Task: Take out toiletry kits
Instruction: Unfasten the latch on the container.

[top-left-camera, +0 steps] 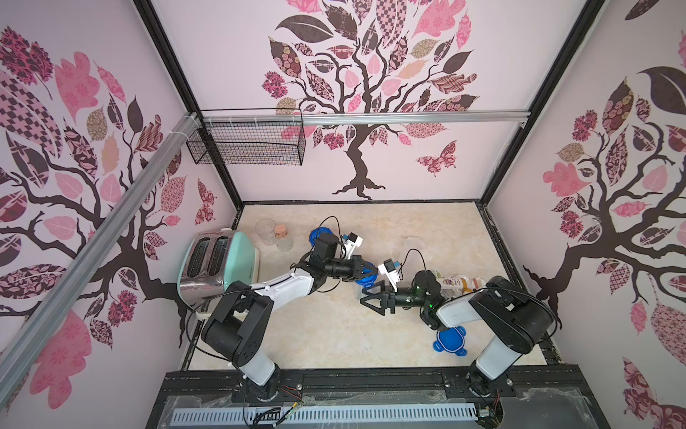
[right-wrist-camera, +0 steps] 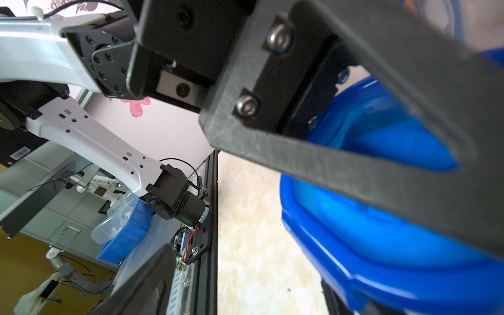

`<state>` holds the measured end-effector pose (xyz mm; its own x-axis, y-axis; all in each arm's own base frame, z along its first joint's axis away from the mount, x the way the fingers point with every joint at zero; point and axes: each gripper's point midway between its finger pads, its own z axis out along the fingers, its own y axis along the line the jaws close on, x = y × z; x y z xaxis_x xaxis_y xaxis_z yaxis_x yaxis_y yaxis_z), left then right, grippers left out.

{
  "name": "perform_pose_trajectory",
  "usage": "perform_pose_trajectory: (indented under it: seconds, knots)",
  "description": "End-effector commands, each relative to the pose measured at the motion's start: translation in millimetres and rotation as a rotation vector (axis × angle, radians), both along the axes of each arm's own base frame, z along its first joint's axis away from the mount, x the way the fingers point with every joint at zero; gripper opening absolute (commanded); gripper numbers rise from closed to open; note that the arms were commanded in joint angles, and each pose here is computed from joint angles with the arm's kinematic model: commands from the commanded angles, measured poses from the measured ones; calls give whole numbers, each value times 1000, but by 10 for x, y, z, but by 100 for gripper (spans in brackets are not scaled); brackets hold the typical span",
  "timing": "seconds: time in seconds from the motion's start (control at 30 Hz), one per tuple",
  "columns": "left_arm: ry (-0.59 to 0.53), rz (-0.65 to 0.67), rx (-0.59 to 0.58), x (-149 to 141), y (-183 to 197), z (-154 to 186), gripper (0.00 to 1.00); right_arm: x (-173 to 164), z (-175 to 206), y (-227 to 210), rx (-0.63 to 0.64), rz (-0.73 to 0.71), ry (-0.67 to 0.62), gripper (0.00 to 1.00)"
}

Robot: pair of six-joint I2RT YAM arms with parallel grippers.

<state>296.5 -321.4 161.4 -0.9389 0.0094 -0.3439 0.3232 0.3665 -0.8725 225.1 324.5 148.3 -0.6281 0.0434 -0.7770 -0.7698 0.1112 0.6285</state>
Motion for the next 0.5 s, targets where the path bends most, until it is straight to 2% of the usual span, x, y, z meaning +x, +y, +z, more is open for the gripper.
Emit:
perform_pose_trajectory:
  seconds: [0.0,0.17,0.47]
  knots:
    - [192,27,197,-223,176,-764,4,88,780,-23,206,-47,-414,83]
    - [189,29,206,-224,189,-770,4,-29,802,-52,232,-27,-498,82]
    - [192,30,212,-226,191,-796,4,-136,687,-43,200,-13,-536,82]
